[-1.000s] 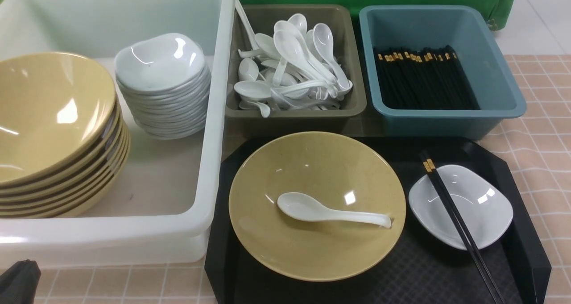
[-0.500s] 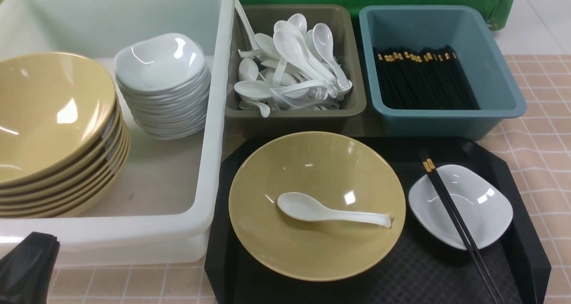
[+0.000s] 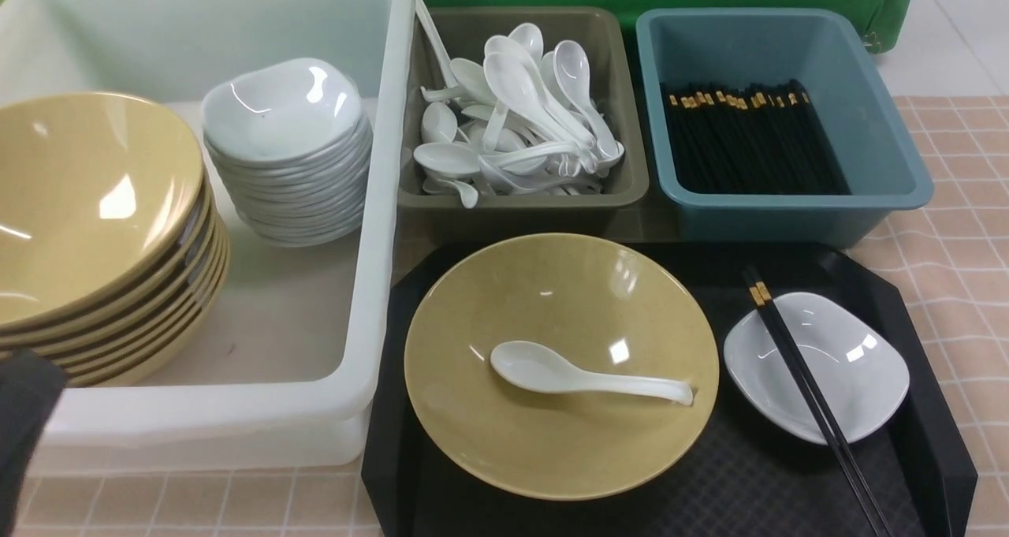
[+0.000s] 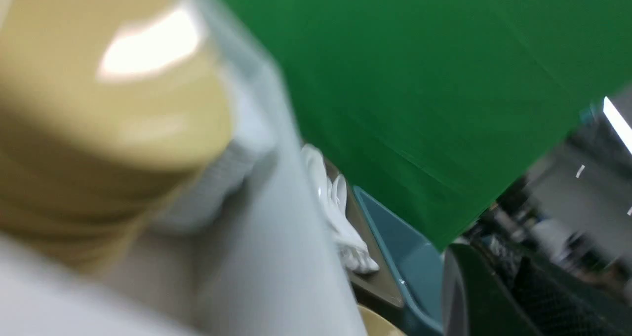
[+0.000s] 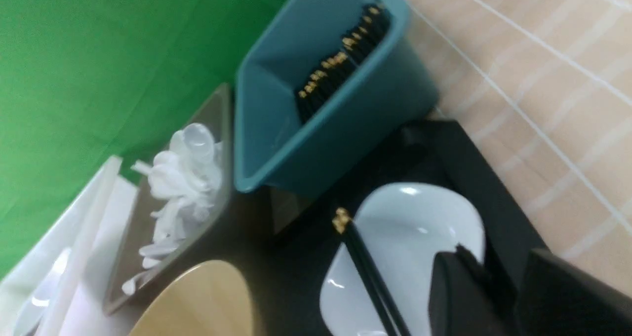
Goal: On brown table put chopsticks spoon bowls plates into blue grey white boxes.
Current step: 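Move the grippers toward the tableware on the black tray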
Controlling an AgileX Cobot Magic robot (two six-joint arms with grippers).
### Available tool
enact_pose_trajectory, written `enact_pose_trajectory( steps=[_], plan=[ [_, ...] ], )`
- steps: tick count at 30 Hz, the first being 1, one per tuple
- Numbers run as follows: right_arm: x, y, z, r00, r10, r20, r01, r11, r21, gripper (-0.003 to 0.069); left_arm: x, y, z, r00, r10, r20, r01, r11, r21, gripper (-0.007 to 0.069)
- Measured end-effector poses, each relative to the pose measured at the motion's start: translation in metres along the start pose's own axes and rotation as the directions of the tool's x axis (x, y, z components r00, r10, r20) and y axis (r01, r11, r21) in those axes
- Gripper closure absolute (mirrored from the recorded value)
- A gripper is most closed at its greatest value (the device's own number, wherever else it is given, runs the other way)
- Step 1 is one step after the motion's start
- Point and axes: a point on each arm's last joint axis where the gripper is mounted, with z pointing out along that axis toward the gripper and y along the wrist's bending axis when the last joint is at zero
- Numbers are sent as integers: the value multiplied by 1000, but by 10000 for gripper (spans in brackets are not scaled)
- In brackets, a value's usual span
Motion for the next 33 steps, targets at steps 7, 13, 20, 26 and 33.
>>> enact_pose_trajectory(
  steps=[7,13,20,26,33],
  plan=[
    [-78,72,22,768,-571,-289,576,814,-78,621,-56,-19,62,825,320,-466,-375,927,-28,624],
    [-97,104,84,432,-670,-604,677,683,-274,622,-72,-19,122,564,339,-753,-431,899,81,624],
    [-62,104,150,206,-625,-753,714,622,-320,610,-24,-54,174,269,552,-789,-406,808,428,624],
    [-32,87,192,138,-563,-815,739,606,-293,510,30,-88,199,143,707,-692,-393,683,616,624],
    [3,73,230,133,-494,-859,708,654,-266,197,82,-105,224,47,787,-615,-395,581,712,624]
  ],
)
